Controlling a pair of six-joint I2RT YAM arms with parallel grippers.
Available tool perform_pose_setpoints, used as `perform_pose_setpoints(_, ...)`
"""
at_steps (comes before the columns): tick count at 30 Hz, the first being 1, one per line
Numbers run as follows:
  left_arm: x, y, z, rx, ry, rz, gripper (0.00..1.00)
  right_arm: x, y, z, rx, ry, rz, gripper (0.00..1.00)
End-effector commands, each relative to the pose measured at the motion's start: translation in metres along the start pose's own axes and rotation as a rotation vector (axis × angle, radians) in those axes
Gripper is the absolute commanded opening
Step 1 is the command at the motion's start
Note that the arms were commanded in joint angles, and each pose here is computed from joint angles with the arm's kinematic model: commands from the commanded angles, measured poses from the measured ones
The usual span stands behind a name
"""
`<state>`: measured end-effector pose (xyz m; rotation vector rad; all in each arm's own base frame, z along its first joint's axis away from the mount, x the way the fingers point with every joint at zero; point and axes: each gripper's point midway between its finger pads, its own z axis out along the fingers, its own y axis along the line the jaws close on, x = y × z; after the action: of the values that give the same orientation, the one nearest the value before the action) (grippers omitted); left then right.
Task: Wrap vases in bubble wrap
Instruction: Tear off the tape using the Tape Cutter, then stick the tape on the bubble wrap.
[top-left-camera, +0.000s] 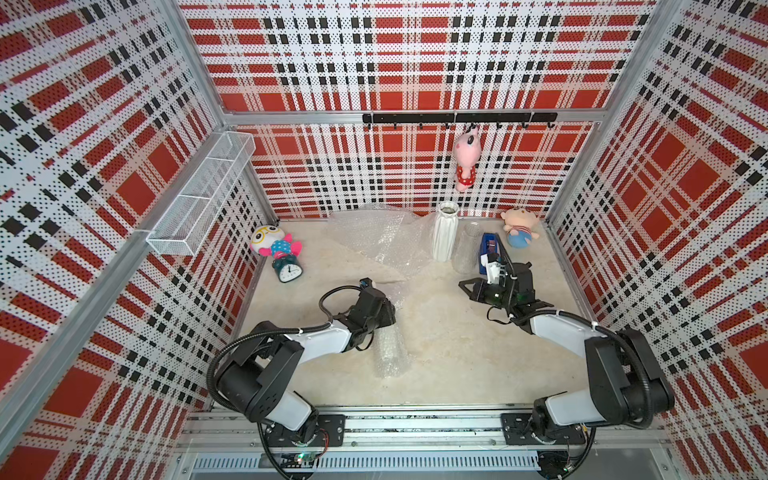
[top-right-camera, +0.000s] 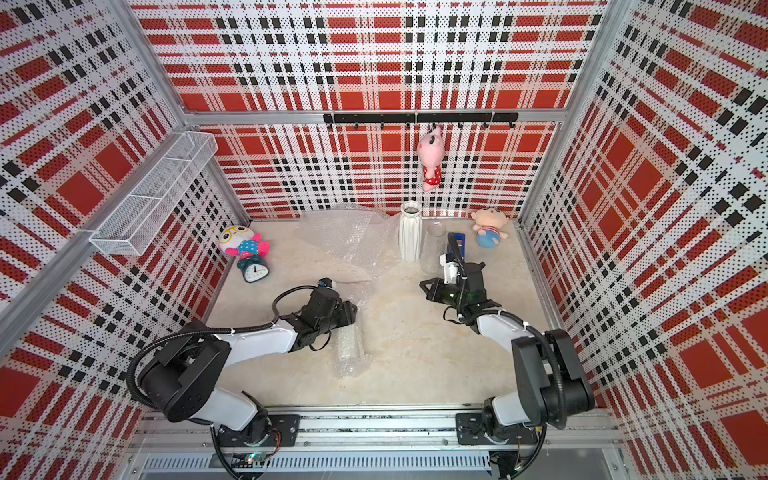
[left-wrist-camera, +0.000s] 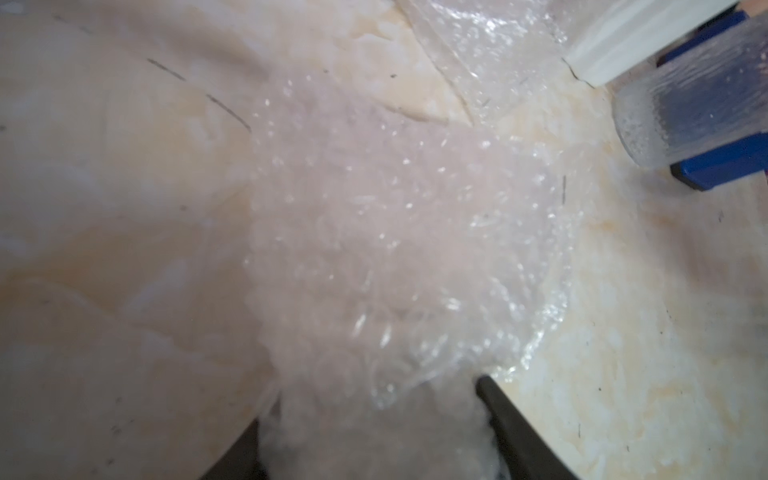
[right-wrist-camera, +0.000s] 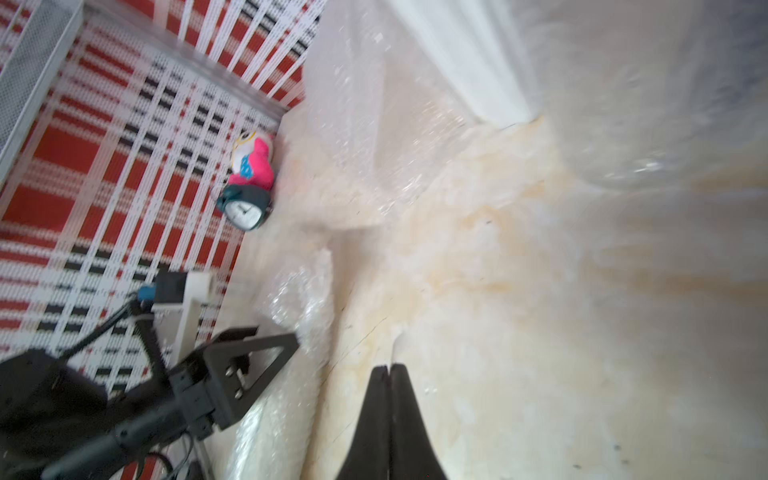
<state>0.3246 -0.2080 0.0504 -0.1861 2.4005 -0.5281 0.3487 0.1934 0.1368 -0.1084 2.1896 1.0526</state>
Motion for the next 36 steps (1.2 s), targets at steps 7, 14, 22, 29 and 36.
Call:
perform_pose_setpoints(7,0.008,-0.046,0.007,0.138,0.051,0.17,0.48,0.065,0.052,0.016,-0.175,0.215,-0.274,0.0)
perform_pose_setpoints(14,0.025,-0.056,0.009,0.2,0.103,0.222,0.45,0.088,0.068,0.036,-0.233,0.274,-0.317,0.0)
perform_pose_setpoints(22,0.029,-0.056,0.011,0.237,0.12,0.199,0.44,0.114,0.088,0.036,-0.315,0.298,-0.362,0.0)
perform_pose_setpoints(29,0.026,-0.057,0.009,0.27,0.118,0.208,0.42,0.131,0.105,0.028,-0.375,0.326,-0.437,0.0)
perform_pose_setpoints(36,0.027,-0.053,0.008,0.29,0.131,0.208,0.41,0.137,0.114,0.023,-0.42,0.33,-0.458,0.0)
